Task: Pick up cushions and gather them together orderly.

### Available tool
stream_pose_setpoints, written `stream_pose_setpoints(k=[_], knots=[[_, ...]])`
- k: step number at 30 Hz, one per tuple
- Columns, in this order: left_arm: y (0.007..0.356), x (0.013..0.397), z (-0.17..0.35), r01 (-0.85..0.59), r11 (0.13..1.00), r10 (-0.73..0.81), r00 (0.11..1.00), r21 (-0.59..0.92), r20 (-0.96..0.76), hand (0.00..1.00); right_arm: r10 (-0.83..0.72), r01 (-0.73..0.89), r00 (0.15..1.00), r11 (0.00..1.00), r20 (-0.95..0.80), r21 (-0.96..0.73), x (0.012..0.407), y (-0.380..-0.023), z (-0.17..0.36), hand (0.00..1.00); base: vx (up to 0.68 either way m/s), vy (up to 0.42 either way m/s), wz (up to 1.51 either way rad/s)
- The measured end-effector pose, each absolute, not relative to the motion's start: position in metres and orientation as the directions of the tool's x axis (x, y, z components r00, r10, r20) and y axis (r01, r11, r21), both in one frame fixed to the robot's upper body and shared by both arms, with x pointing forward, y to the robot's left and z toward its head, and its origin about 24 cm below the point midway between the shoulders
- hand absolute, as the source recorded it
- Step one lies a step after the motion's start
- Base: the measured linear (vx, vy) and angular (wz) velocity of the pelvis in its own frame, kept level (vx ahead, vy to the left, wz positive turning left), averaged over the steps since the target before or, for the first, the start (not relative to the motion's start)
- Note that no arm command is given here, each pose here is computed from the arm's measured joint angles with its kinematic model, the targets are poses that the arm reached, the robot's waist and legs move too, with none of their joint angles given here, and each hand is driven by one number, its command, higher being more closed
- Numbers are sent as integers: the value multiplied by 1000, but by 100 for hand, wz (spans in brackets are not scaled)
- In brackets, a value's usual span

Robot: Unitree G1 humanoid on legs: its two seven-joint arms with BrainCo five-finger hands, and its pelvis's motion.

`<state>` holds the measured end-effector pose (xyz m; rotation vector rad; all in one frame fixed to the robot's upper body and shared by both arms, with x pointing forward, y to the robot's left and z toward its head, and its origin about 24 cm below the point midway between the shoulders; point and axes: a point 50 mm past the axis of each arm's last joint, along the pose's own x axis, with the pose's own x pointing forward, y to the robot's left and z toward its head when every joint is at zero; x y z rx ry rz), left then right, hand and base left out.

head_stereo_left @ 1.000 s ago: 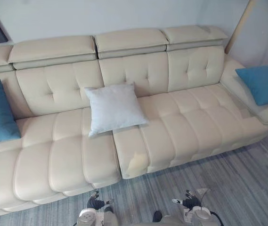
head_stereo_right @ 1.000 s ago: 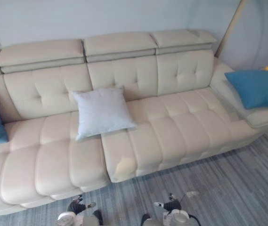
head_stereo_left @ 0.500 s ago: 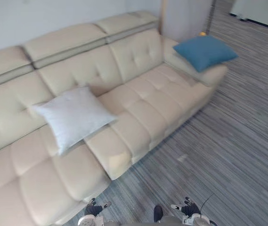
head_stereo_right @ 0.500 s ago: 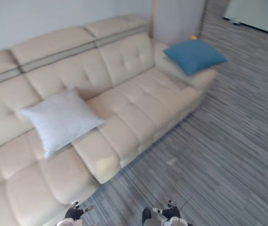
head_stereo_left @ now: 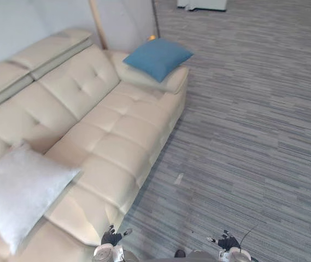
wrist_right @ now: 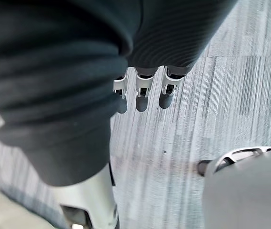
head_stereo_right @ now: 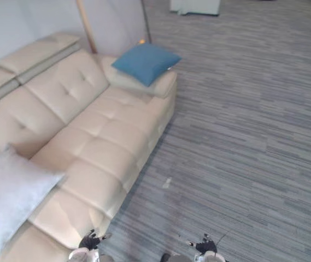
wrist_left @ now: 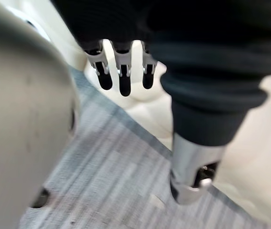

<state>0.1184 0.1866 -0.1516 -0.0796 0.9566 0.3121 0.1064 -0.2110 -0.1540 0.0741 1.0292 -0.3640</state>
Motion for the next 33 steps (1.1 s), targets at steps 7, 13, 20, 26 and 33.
stream_pose_setpoints(k=[7, 13, 20, 26, 33], knots=[[194, 115, -151, -313, 946, 247, 529, 85, -812, 0, -232, 328, 456, 941, -859, -79, 104, -197, -157, 0, 306, 219, -94], [188, 115, -155, -221, 970, 203, 518, 99, -831, 0, -233, 309, 466, 947, -854, -90, 106, -198, -156, 0, 388, 168, -47], [183, 129, -152, -125, 985, 165, 546, 115, -821, 0, -247, 294, 512, 950, -823, -102, 127, -207, -149, 0, 317, -84, 8], [175, 124, -155, -162, 983, 160, 529, 86, -834, 0, -270, 299, 508, 946, -818, -127, 127, -218, -147, 0, 442, -310, -6], [183, 133, -144, -241, 969, 198, 597, 62, -778, 0, -221, 263, 503, 960, -835, -96, 126, -199, -151, 0, 400, -128, -25]])
